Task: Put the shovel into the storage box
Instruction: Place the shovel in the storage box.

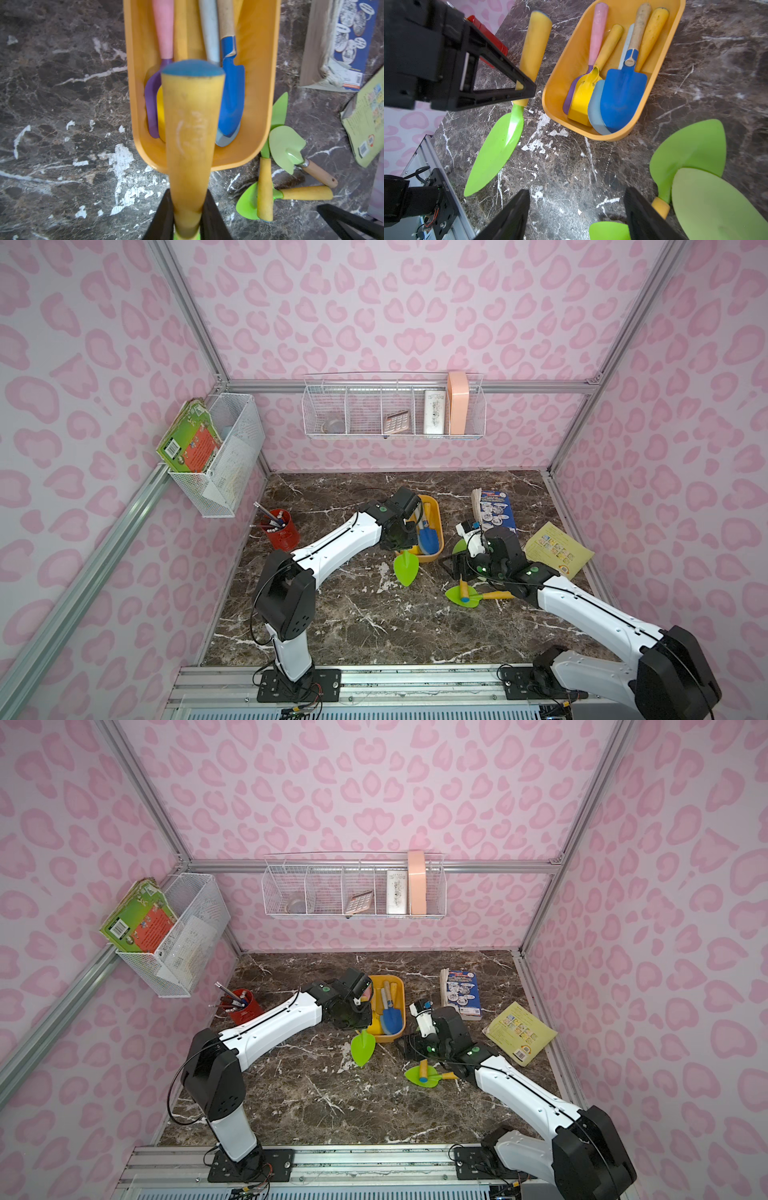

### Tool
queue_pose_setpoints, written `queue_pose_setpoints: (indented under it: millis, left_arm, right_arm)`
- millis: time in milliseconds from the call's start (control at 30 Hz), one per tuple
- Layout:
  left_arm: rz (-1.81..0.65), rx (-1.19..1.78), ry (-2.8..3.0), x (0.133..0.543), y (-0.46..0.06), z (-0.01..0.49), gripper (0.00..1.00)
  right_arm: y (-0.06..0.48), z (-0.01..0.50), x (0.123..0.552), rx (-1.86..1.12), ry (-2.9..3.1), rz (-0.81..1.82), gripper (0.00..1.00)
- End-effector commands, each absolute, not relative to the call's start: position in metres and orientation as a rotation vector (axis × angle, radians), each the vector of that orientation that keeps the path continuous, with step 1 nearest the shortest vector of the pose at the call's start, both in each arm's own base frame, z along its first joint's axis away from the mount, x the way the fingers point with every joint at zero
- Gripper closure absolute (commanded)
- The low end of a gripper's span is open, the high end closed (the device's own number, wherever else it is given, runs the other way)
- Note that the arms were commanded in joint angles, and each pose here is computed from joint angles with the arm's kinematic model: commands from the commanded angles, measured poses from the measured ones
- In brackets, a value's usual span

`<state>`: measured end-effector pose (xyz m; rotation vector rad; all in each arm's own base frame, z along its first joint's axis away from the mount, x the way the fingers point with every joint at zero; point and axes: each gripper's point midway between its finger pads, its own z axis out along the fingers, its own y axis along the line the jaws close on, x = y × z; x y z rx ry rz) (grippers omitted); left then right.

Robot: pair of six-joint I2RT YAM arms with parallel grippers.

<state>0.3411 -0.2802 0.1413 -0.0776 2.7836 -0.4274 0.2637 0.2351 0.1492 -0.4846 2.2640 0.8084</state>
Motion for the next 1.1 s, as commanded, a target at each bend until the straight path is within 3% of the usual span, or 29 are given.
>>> queue_pose_setpoints:
  millis: [0, 667, 1067]
  left_arm:
    - [-0.416, 0.029, 2.822, 0.339, -0.285, 0.142, 0.92]
    - [-0.372, 0.129, 2.813, 0.421, -0.306, 0.126, 0.92]
    - [-0.301, 0.130, 2.791, 0.449, -0.301, 0.099, 0.91]
  right_arm:
    - [0.236, 0.159, 0.267, -0.492, 2.226, 0.809, 0.26]
    - [0.217, 0.160, 0.262, -0.427, 2.224, 0.772, 0.26]
    - [0.211, 0.158, 0.263, -0.408, 2.231, 0.765, 0.26]
